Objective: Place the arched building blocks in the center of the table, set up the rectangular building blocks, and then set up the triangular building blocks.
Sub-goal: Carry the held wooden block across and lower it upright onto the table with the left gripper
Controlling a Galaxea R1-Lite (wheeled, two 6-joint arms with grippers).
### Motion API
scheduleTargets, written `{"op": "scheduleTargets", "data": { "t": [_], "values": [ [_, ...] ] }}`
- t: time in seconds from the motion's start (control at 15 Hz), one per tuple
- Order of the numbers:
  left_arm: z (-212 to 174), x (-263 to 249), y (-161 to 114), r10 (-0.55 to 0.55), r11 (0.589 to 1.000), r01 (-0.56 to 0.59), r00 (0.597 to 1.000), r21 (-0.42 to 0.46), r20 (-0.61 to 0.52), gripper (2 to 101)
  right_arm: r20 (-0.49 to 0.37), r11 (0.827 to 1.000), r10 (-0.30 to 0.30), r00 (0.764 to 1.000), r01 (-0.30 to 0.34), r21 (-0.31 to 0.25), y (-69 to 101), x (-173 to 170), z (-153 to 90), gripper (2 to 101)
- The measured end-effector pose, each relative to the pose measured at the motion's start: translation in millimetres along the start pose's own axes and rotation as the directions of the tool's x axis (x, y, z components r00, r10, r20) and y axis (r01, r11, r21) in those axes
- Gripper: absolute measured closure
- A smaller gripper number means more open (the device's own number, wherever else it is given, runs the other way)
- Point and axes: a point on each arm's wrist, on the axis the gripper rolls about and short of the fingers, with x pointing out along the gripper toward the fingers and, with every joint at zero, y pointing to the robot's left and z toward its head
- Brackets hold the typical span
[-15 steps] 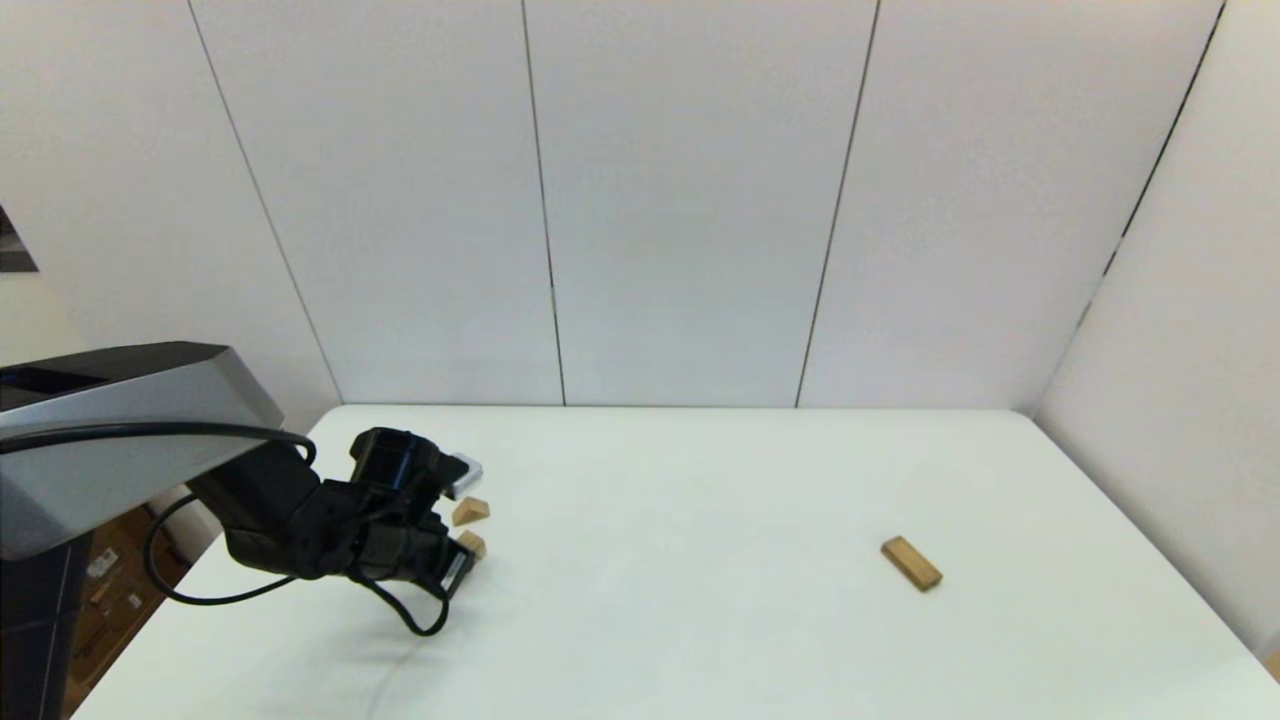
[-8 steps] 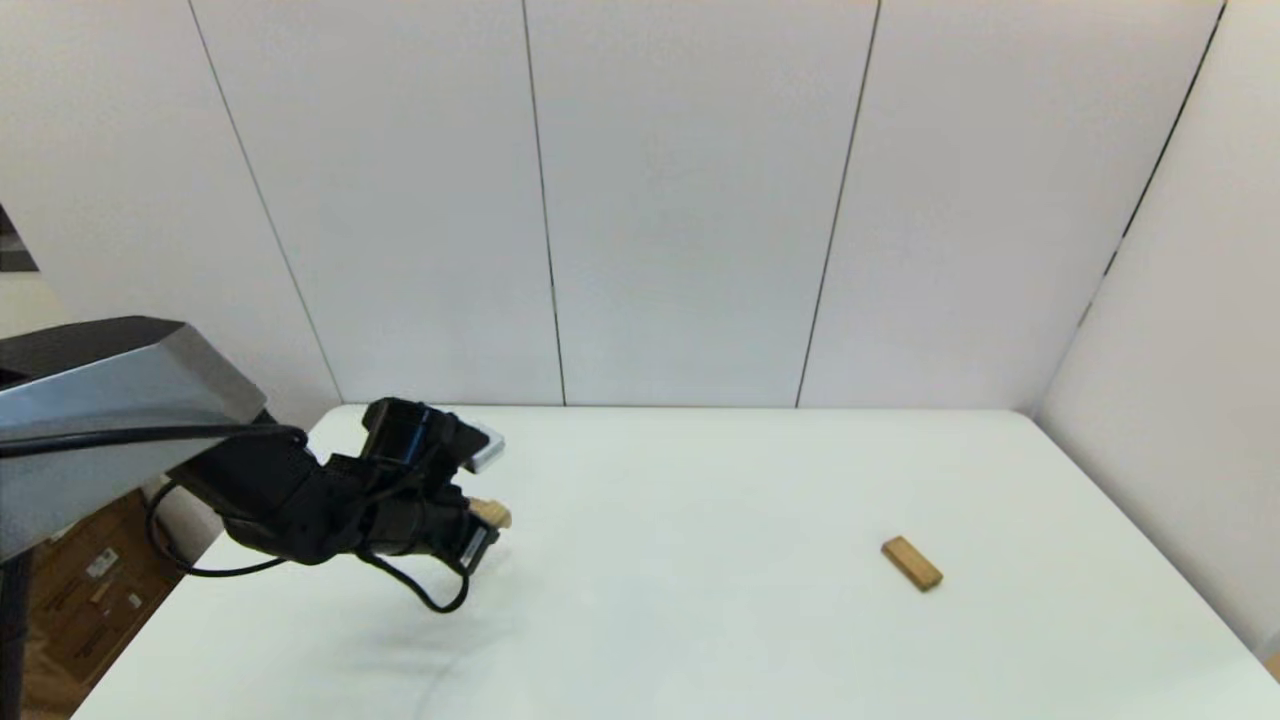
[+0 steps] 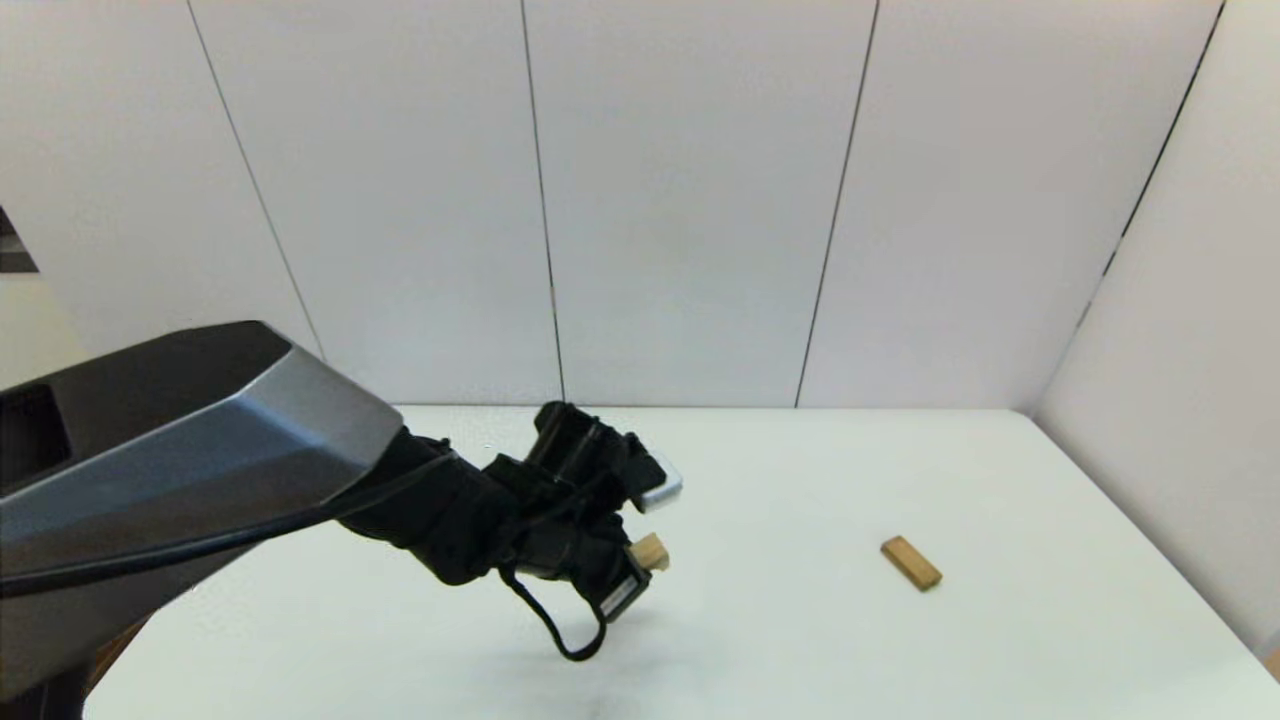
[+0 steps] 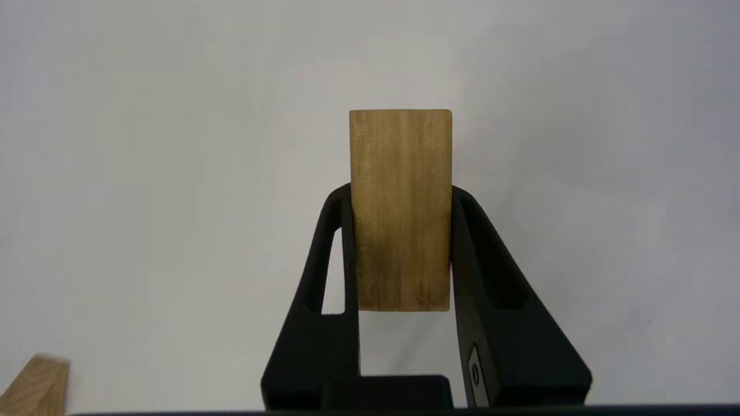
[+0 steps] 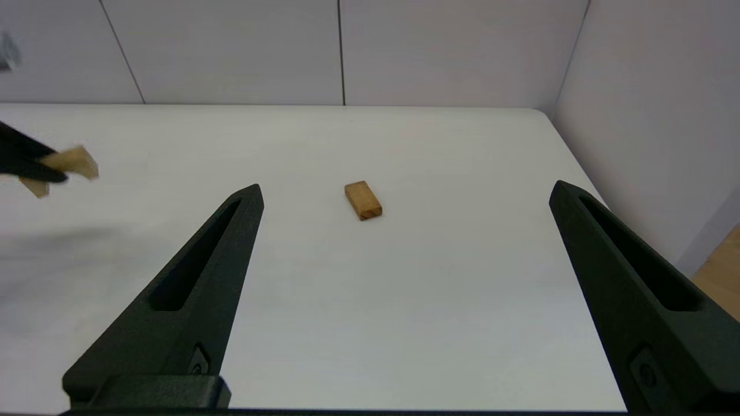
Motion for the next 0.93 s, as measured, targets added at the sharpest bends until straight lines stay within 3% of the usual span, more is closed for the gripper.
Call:
{"op": "scheduleTargets", "data": {
  "t": [0.47, 0.67, 0.93],
  "values": [
    [-12, 21, -25, -0.143, 0.976, 0.149, 0.989, 0.156, -0.047, 76.4, 0.0, 1.0, 0.0, 1.0, 0.0, 0.0, 0.0, 0, 0, 4.3],
    [-15, 26, -26, -0.215, 0.962, 0.216, 0.976, 0.166, -0.027, 76.4, 0.0, 1.0, 0.0, 1.0, 0.0, 0.0, 0.0, 0, 0, 4.3],
    [-20, 42, -23, -0.228, 0.95, 0.217, 0.974, 0.224, 0.021, 76.4, 0.0, 1.0, 0.0, 1.0, 0.0, 0.0, 0.0, 0, 0, 4.3]
  ]
}}
